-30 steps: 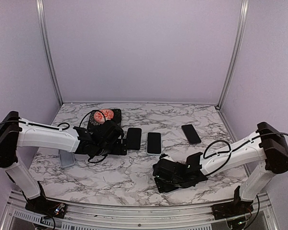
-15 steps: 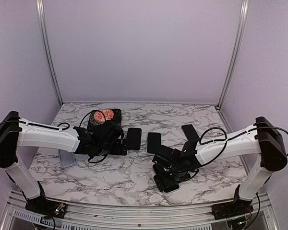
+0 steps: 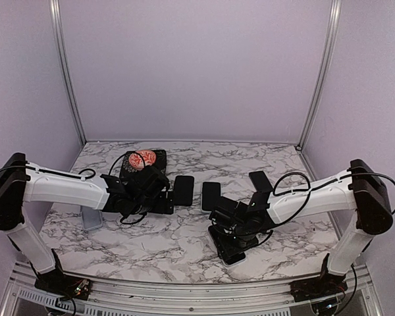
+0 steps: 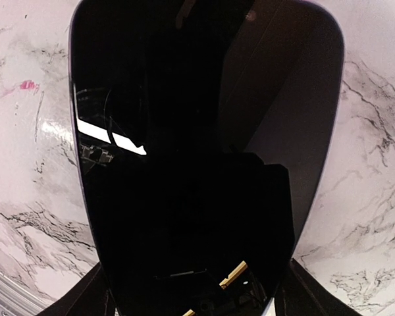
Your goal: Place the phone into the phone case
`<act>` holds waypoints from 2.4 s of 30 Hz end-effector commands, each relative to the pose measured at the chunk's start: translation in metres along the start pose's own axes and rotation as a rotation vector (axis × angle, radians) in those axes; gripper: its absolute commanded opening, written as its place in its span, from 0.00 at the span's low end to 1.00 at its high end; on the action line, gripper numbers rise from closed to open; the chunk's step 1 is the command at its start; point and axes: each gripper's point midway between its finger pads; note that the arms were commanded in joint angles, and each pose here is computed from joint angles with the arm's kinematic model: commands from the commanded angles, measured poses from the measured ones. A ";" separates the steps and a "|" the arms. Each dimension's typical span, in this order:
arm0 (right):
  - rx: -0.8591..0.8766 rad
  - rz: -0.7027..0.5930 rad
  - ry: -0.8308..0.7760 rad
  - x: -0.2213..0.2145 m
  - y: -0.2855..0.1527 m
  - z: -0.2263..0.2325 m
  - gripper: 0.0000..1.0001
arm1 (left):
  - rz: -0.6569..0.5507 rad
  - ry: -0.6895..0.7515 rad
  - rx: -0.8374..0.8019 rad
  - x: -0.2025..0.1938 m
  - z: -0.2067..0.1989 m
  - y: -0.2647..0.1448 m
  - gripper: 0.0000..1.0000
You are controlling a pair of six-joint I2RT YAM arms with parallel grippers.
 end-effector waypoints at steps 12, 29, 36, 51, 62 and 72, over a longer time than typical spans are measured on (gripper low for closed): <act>0.063 -0.183 -0.018 0.036 -0.035 0.012 0.24 | 0.002 0.076 -0.125 0.009 -0.040 -0.010 0.98; 0.244 -0.797 -0.031 0.113 -0.162 0.027 0.21 | -0.417 -0.097 -1.113 0.061 -0.149 -0.149 0.99; 0.258 -0.931 -0.080 0.122 -0.202 0.044 0.20 | -0.521 -0.054 -1.014 0.087 -0.156 -0.153 0.95; 0.277 -1.004 -0.148 0.124 -0.226 0.069 0.20 | -0.489 -0.019 -0.851 0.087 -0.154 -0.131 0.26; 0.295 -0.978 -0.213 0.110 -0.215 0.060 0.78 | -0.484 0.128 -0.833 0.071 -0.155 -0.126 0.00; 0.508 -1.036 -0.638 0.057 -0.215 0.044 0.99 | -0.434 0.519 -0.901 -0.007 -0.166 -0.092 0.00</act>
Point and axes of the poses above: each gripper's point midway between its finger pads, its own y axis out along the fingers, its own z axis along the line the jaws close on, x = y × z, and after that the axes turned 3 degrees about y, right-handed
